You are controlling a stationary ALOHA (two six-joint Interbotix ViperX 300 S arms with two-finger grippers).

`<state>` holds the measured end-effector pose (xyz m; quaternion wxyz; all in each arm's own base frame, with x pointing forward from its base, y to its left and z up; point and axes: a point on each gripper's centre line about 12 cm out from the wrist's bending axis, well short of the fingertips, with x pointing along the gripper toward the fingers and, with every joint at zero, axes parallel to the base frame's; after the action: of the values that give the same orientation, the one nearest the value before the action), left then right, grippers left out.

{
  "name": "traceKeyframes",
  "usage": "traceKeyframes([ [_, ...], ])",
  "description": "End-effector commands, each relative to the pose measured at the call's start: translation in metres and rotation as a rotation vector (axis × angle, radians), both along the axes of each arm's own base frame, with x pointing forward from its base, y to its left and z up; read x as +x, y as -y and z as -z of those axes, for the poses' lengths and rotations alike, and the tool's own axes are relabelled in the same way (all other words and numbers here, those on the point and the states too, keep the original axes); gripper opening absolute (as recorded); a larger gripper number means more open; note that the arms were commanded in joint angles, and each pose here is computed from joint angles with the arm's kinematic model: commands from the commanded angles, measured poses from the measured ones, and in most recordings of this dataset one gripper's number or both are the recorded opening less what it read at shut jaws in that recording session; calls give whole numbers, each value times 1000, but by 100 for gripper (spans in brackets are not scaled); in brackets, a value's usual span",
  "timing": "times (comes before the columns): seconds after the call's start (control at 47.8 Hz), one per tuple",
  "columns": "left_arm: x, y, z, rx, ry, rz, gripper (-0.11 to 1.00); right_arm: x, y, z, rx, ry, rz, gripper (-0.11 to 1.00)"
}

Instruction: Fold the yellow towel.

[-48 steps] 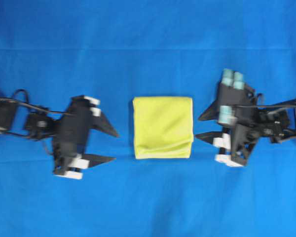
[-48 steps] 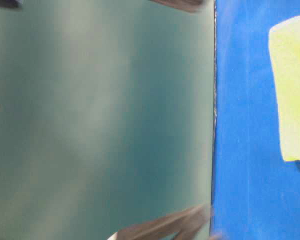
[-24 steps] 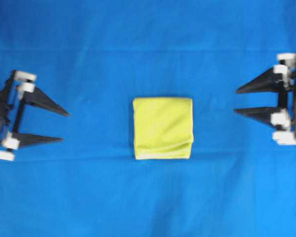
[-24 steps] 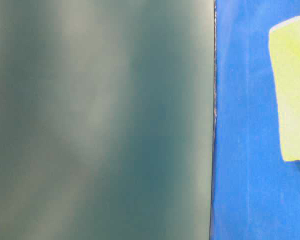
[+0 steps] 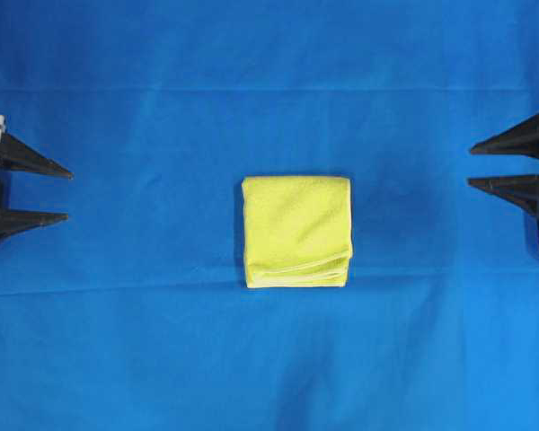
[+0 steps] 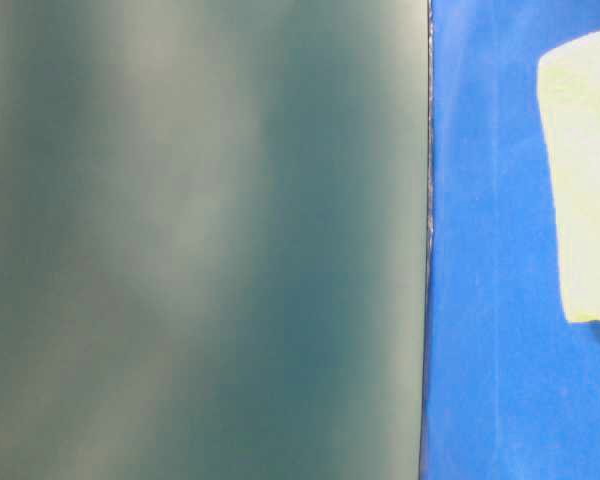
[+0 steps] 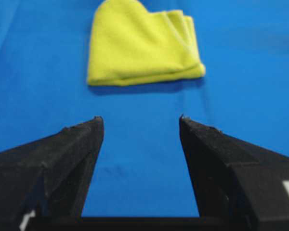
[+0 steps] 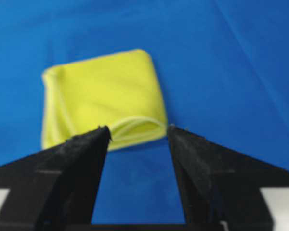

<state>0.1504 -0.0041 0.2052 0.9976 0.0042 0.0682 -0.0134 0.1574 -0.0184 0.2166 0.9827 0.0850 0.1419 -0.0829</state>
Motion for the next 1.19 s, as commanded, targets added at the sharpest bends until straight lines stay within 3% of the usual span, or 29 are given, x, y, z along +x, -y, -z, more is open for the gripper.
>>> traceKeyframes([
  [0.0,1,-3,-5,-8,24,-18,61,2,2,-2,8,17,9,56],
  [1.171,2,-3,0,-29,6,-24,61,5,0,8,15,-13,-7,56],
])
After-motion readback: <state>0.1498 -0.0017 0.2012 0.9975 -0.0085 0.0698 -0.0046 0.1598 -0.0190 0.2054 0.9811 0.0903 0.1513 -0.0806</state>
